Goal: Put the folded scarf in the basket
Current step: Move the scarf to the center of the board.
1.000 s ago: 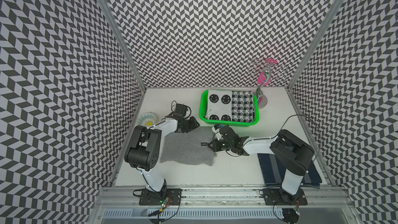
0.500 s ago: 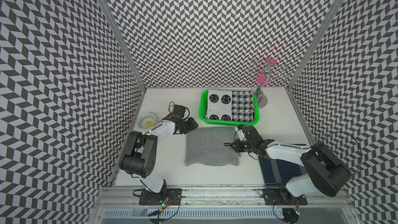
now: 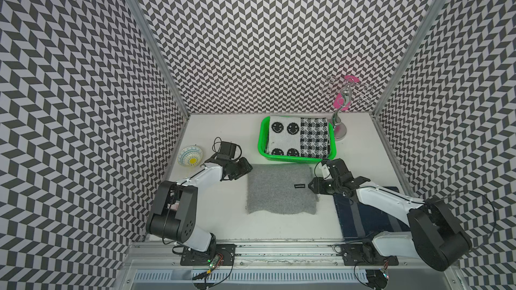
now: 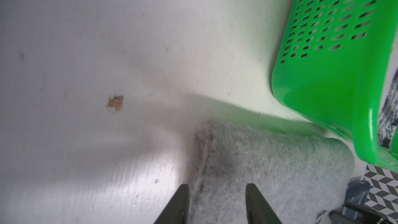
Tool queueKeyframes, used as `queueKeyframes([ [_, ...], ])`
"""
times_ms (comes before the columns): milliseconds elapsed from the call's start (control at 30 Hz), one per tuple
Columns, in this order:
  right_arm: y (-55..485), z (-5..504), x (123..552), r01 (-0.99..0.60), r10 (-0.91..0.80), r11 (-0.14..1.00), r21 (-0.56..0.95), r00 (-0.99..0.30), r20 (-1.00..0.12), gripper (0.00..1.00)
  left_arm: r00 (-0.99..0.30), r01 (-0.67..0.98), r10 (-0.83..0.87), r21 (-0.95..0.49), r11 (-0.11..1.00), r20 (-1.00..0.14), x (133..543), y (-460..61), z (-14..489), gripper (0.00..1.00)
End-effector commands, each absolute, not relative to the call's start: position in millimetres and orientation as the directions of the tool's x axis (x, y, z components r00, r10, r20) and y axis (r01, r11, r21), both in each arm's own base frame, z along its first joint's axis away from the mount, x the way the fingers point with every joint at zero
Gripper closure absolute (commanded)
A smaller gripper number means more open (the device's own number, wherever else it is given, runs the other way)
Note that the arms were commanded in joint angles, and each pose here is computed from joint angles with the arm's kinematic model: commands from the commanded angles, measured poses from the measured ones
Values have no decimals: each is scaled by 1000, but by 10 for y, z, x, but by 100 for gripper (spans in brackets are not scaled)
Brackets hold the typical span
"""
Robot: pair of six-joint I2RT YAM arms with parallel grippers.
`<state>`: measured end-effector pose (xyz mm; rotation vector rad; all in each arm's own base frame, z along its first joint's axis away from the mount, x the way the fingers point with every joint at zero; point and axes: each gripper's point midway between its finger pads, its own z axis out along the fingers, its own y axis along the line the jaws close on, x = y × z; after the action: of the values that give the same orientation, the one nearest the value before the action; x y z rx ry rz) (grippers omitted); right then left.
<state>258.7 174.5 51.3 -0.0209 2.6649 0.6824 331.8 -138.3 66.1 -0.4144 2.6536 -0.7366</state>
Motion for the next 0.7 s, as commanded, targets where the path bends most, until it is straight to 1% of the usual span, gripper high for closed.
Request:
queueKeyframes([
  [0,1767,660,2482,-117,67,866,486,-936,-345,46,-908,-176,-350,-545,820,-232,3159,-1444,645,56],
  [100,1752,648,2509,-119,70,867,483,-932,-355,46,-916,-181,-344,-552,814,-208,3086,-1496,576,55],
  [133,1780,665,2545,-130,72,854,504,-929,-362,46,-916,-187,-348,-554,811,-199,3071,-1500,543,54],
  [233,1891,757,2656,-170,91,792,587,-917,-388,43,-911,-184,-356,-567,803,-208,3067,-1527,545,50],
  [300,1918,784,2726,-189,95,776,602,-908,-409,40,-910,-163,-348,-575,802,-226,3075,-1545,573,50],
  [367,1950,761,2790,-220,68,769,600,-905,-419,40,-914,-168,-343,-565,808,-219,3052,-1533,546,49],
  [467,1969,638,2837,-226,31,781,582,-917,-397,39,-915,-185,-351,-568,802,-199,2972,-1521,483,47],
  [567,1913,510,2824,-196,46,797,572,-924,-380,38,-911,-191,-369,-602,775,-186,2909,-1553,432,42],
  [667,1902,403,2798,-184,48,798,574,-930,-364,38,-917,-206,-366,-596,776,-160,2812,-1566,333,39],
])
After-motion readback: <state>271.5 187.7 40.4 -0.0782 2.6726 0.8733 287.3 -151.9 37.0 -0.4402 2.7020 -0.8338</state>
